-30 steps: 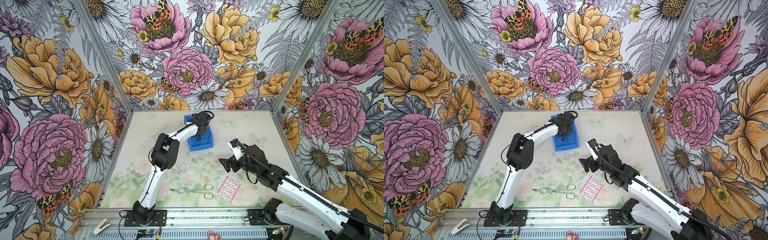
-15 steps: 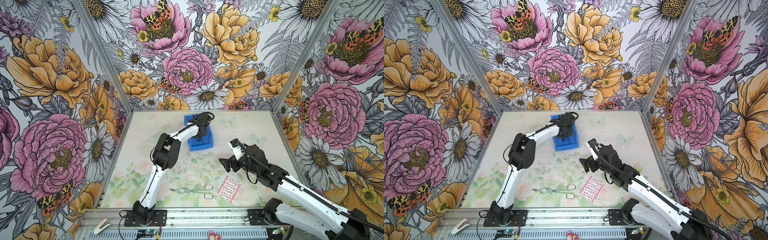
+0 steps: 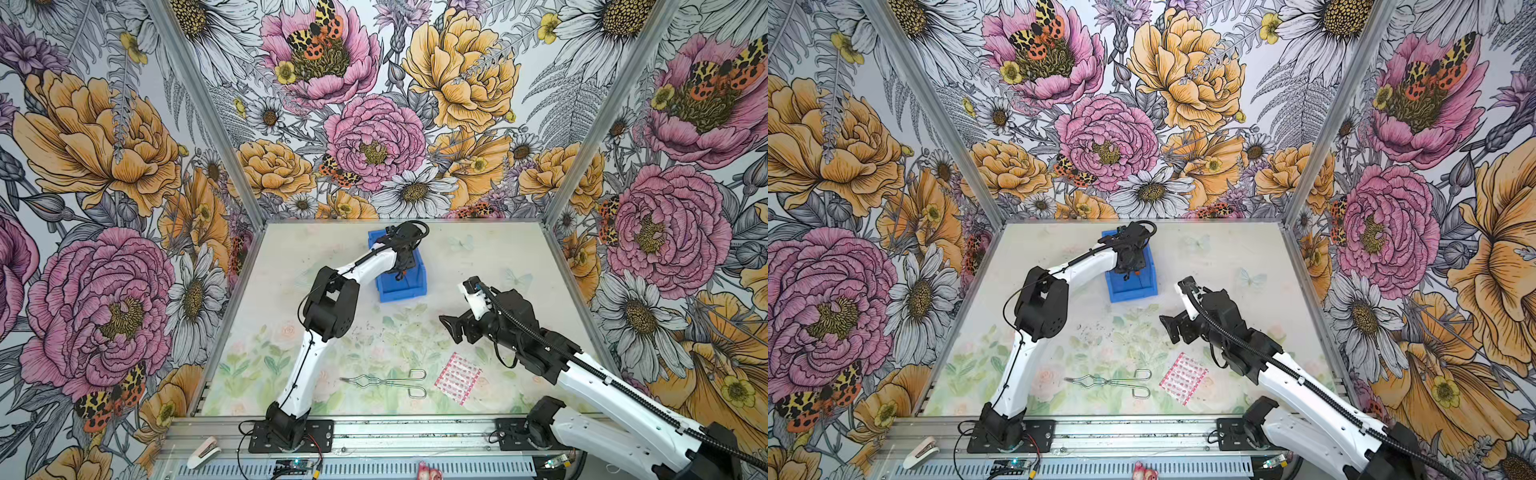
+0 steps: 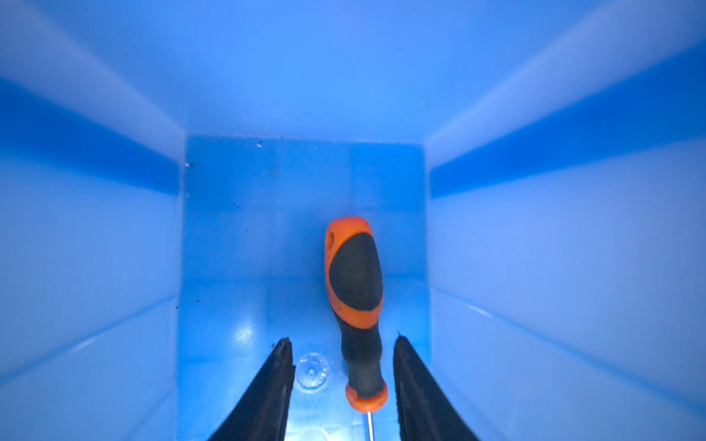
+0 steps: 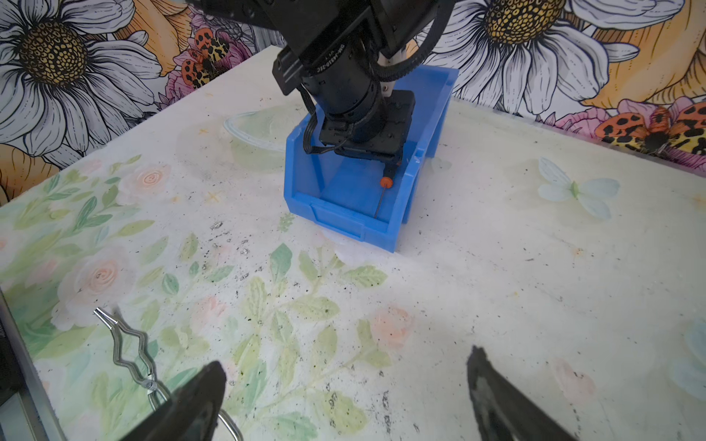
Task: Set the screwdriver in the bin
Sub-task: 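Lower the screwdriver into the bin and open the left gripper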
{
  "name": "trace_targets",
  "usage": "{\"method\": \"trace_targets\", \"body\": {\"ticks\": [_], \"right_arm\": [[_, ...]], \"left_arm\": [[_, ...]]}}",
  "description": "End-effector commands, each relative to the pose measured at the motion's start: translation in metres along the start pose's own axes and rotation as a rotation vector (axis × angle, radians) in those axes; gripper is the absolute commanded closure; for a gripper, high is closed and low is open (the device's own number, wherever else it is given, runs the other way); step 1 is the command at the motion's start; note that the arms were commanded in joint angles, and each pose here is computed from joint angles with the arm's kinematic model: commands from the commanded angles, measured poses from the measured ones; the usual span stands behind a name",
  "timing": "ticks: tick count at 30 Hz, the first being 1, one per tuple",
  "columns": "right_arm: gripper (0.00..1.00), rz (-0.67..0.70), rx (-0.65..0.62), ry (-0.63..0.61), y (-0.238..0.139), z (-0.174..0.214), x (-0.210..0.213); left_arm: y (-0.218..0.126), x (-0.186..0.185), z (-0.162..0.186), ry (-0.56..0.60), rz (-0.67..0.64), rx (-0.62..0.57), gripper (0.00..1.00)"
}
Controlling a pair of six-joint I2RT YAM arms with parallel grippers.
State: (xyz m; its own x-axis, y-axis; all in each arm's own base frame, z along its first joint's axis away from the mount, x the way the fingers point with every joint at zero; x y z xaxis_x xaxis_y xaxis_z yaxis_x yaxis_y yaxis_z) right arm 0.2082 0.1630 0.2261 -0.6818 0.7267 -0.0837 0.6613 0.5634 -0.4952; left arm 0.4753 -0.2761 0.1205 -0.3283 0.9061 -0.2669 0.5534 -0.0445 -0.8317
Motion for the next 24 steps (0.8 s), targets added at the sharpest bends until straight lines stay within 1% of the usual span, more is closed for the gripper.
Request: {"method": "trace_targets", "body": {"ticks": [1, 10, 15, 19, 24], "right_arm": [[0.0, 0.022, -0.052, 0.01, -0.009, -0.01, -0.004], [0.0, 0.033, -0.066, 0.036, -0.02, -0.006, -0.004], [0.0, 0.073, -0.059, 0.038, -0.024, -0.004, -0.008], [0.01, 0.084, -0.057, 0.037, -0.024, -0.005, -0.009], [0.01, 0.07, -0.039, 0.036, -0.02, -0.002, -0.008]], "left_arm": [[-0.039, -0.012, -0.018, 0.002, 0.055, -0.069, 0.55], [-0.065, -0.014, -0.013, 0.024, 0.064, -0.099, 0.54], [-0.09, -0.012, -0.01, 0.053, 0.086, -0.109, 0.54], [-0.115, 0.0, -0.007, 0.084, 0.079, -0.134, 0.52], [-0.145, 0.027, 0.002, 0.073, 0.067, -0.163, 0.47]]}}
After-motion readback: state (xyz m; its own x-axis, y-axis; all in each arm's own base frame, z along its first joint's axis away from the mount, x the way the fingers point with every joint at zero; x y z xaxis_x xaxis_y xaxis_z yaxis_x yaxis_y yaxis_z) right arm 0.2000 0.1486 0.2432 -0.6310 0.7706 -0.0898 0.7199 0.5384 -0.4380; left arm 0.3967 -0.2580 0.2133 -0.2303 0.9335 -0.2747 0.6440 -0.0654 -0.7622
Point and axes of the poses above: each gripper's point midway between its finger pads, its own y axis out along the fingers, its own x axis along the line the jaws close on, z = x × y, the point moved 6 cm from there along -y, back along the fingers, and after that the axes turned 11 degrees about -y, right-handed, at the moved point
